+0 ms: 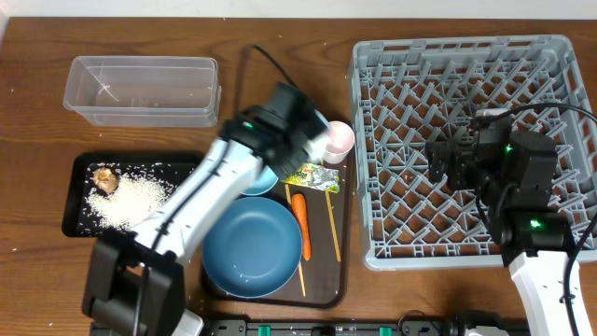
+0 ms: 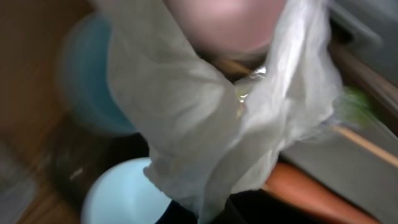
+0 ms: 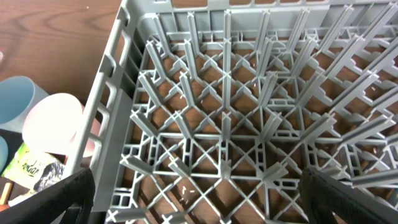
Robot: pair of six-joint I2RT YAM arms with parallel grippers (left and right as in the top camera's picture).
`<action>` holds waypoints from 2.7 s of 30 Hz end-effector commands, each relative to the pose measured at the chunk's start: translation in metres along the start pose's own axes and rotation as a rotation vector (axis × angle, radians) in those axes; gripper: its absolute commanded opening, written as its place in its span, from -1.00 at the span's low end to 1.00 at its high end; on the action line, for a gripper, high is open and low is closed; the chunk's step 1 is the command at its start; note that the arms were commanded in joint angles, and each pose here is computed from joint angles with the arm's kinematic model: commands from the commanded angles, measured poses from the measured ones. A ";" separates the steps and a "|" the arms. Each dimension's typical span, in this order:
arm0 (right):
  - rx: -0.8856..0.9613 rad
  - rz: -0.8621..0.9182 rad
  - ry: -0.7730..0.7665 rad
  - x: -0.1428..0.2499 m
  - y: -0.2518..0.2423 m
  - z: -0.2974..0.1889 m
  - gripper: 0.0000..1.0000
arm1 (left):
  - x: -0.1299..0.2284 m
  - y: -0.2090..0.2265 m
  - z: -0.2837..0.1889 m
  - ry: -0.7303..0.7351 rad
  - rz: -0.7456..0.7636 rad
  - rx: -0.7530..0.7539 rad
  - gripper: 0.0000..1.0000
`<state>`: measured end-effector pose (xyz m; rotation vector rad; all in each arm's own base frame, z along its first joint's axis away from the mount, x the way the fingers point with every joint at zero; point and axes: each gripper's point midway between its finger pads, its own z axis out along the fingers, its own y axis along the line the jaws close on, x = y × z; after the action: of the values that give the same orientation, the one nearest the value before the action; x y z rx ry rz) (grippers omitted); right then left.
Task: Sort waste into correct bins and load items into the dishwasher rack
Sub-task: 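Carry the tissue left and drop it into the clear plastic bin, then reach the left gripper to the crumpled foil wrapper near the pink cup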
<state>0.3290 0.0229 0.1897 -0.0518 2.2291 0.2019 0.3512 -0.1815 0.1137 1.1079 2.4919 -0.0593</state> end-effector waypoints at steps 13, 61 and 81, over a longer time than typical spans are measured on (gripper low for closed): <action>-0.001 -0.019 -0.018 -0.008 0.002 -0.002 0.98 | 0.034 0.231 -0.040 -0.292 -0.567 -0.447 -0.88; 0.000 -0.019 0.003 -0.003 0.002 -0.002 0.99 | 0.013 -0.089 0.053 0.083 0.131 0.315 0.96; 0.017 -0.018 0.008 -0.002 -0.001 -0.002 0.98 | 0.011 -0.094 0.072 0.085 0.142 0.323 0.41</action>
<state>0.3255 0.0225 0.1853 -0.0512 2.2523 0.1991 0.3078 -0.2495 0.0341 1.4119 2.5359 -0.3714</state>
